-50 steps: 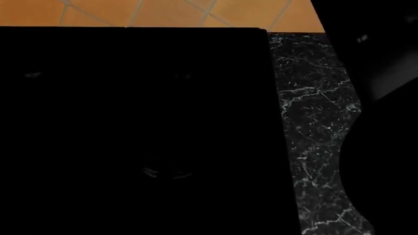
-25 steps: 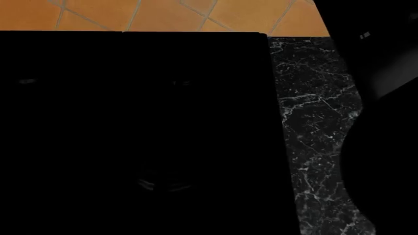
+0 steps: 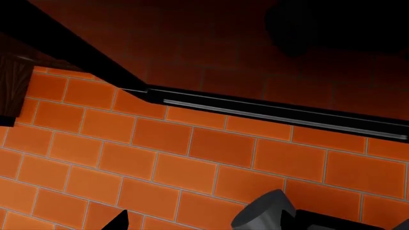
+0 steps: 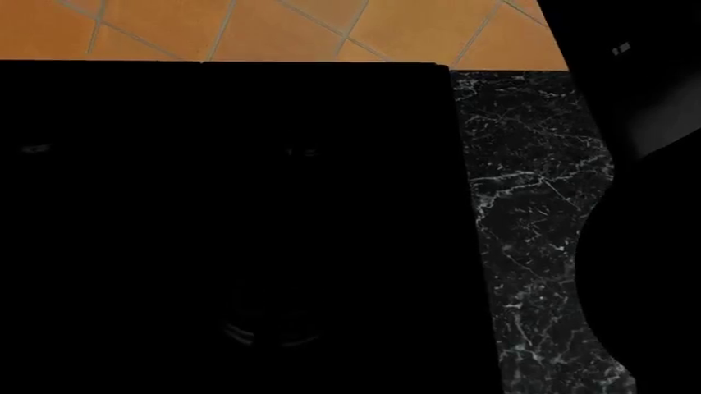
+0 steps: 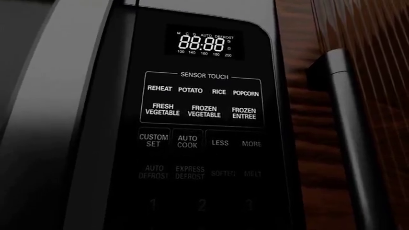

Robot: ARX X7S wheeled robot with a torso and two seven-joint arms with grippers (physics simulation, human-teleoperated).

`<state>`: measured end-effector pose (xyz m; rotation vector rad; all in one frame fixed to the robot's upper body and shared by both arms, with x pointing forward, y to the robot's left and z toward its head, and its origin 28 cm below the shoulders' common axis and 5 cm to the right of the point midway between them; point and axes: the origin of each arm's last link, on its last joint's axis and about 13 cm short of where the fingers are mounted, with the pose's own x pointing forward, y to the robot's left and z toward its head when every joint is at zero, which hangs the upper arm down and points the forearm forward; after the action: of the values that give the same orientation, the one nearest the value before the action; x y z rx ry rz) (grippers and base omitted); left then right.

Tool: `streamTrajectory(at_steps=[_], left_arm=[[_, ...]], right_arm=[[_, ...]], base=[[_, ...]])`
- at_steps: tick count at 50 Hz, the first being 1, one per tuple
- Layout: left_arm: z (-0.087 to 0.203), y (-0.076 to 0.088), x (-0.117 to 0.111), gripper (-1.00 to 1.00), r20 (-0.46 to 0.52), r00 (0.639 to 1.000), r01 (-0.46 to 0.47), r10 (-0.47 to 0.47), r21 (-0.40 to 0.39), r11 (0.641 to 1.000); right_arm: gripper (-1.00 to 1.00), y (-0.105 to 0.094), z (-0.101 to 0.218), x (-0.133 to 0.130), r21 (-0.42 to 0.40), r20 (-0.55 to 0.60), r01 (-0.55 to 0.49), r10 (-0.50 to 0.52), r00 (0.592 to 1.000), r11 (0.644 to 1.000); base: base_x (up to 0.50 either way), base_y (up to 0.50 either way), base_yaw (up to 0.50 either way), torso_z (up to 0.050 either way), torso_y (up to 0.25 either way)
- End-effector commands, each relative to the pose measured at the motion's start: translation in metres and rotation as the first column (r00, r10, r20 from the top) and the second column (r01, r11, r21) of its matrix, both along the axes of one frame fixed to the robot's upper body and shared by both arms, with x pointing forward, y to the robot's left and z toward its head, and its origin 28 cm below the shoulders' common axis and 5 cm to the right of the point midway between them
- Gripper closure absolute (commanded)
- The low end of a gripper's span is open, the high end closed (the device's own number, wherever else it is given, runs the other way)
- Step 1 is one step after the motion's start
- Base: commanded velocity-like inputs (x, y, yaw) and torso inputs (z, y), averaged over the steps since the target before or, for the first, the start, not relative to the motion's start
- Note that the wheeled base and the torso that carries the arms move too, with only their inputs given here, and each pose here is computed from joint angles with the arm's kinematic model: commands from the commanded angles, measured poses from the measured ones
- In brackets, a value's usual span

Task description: Press the stop button on the microwave

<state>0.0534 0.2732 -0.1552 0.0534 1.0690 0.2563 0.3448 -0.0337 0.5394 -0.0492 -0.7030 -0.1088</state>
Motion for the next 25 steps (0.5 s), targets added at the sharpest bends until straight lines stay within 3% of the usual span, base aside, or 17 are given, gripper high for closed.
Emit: streamTrajectory(at_steps=[1,11,25], left_arm=[[0.000,0.000,0.000,-1.00,-0.001,1.000,0.000,0.000,0.000,1.000],[0.000,0.000,0.000,-1.00,-0.001,1.000,0.000,0.000,0.000,1.000],[0.000,0.000,0.000,-1.00,-0.001,1.000,0.000,0.000,0.000,1.000]], right_arm=[[-1.00,-0.001,0.003,-0.002,0.013,-0.012,-0.006,0.006,1.000,1.000],[-1.00,0.005,0.026,-0.030,-0.004,-0.015,-0.023,0.023,1.000,1.000],[-1.00,0.003,0.016,-0.041,-0.025,-0.073,0.046,-0.048,0.996,0.999]], base=[[0.00,0.00,0.00,0.000,0.000],[0.00,0.00,0.00,0.000,0.000],[0.00,0.00,0.00,0.000,0.000]])
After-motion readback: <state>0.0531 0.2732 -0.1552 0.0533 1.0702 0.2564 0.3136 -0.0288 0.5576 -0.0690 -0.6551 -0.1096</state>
